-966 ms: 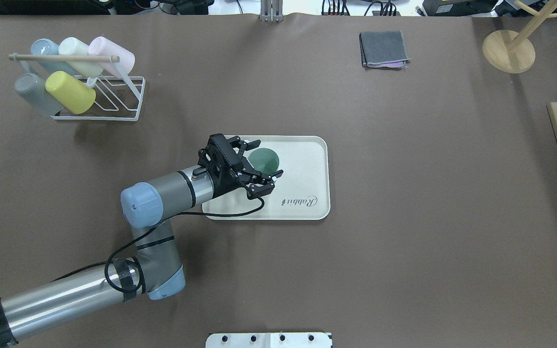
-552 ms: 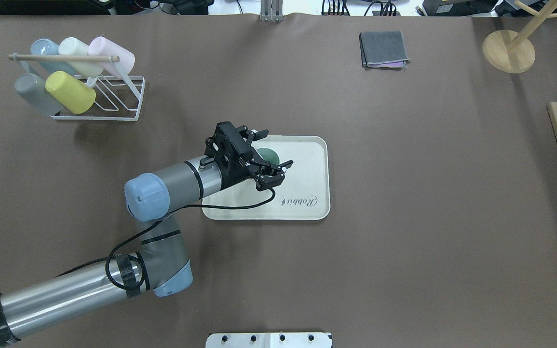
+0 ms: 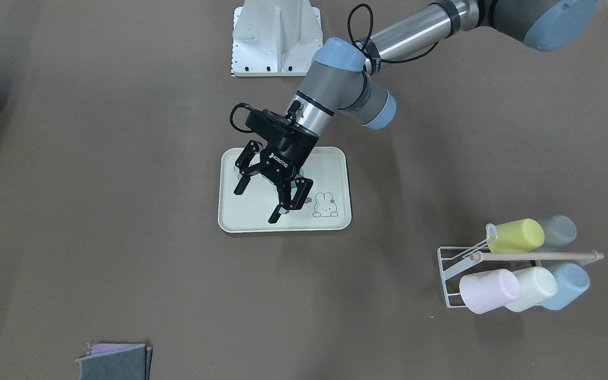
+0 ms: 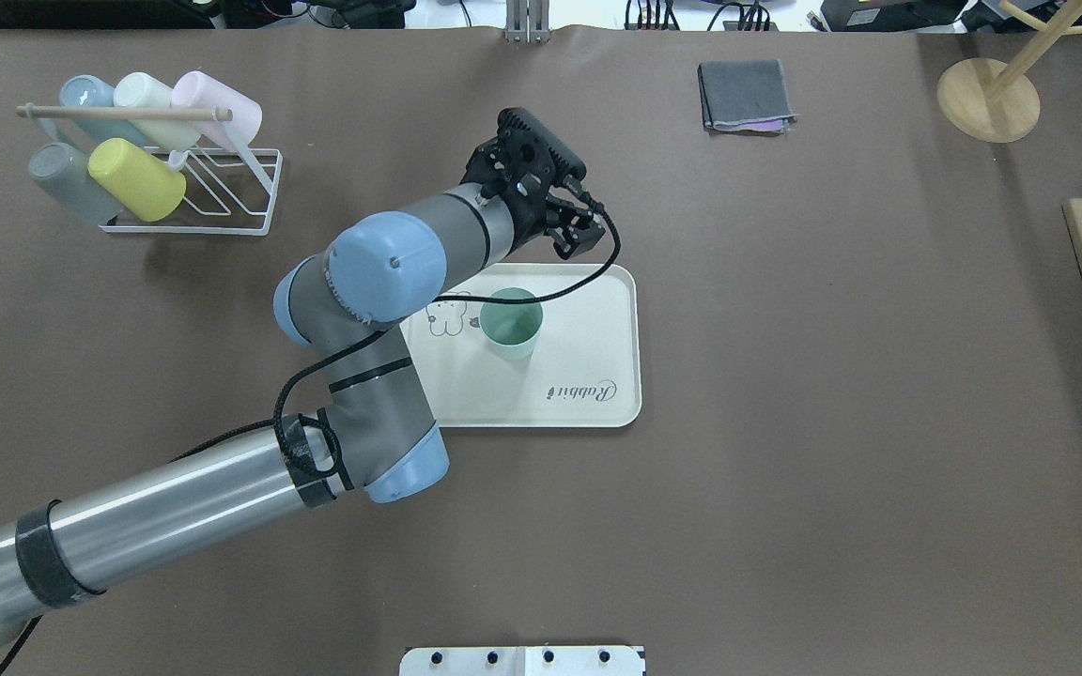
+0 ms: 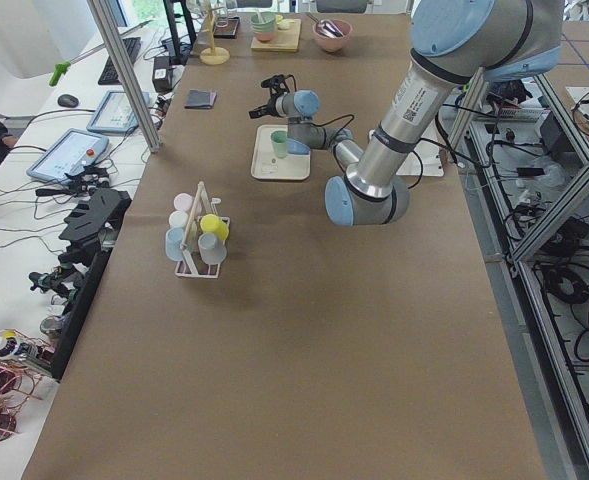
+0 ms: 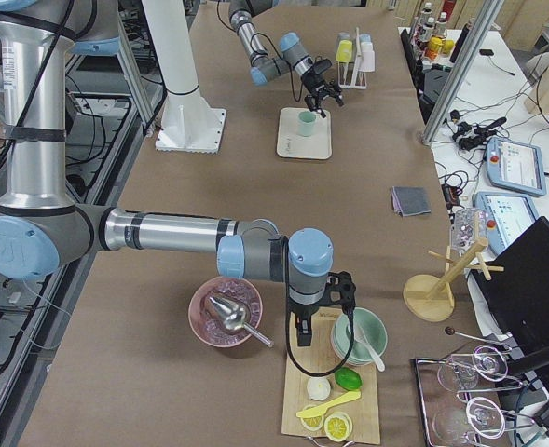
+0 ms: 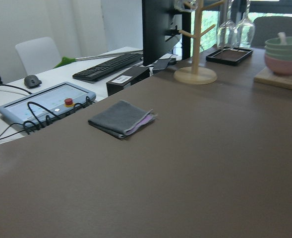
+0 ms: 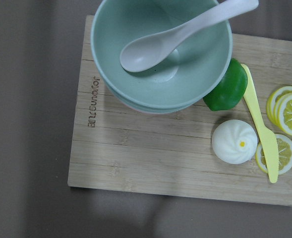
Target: Pick up and place green cup on tray
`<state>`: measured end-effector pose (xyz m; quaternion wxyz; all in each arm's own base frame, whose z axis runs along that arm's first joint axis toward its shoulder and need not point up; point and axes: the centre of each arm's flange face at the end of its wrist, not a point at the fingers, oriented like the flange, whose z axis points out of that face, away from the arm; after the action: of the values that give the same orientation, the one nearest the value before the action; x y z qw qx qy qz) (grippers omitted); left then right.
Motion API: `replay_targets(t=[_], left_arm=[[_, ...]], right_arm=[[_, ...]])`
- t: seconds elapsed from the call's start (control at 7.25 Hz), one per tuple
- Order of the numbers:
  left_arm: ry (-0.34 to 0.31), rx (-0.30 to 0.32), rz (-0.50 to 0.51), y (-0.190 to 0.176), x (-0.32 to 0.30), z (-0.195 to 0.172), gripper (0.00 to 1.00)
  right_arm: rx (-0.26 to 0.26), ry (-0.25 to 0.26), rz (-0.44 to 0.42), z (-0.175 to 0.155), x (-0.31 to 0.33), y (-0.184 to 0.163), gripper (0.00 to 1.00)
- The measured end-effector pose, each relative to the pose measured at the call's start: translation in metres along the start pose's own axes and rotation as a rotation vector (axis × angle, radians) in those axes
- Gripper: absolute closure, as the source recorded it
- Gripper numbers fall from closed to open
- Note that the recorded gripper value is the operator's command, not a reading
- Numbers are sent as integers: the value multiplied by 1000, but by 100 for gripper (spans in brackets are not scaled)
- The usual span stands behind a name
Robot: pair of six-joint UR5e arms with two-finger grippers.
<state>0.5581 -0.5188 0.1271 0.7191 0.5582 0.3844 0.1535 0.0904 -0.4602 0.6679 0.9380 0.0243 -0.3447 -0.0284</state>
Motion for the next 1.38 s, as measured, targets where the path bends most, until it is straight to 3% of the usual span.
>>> replay_targets(t=[0.28, 0.55, 0.83, 1.1, 1.38], left_arm=[[-159, -93, 19, -37, -61, 2, 2], [-283, -181, 6, -11, -159, -16, 2], [-278, -338, -78, 42, -278, -53, 2], [-242, -536, -279, 56, -409, -113, 2], [-211, -659, -513, 63, -502, -180, 2]], right_arm=[[0, -1, 0, 0, 0, 0, 0], [0, 0, 0, 0, 0, -1, 0], [2, 1, -2, -1, -1, -1, 0], [2, 2, -3, -1, -1, -1, 0], [2, 2, -3, -1, -1, -1, 0]])
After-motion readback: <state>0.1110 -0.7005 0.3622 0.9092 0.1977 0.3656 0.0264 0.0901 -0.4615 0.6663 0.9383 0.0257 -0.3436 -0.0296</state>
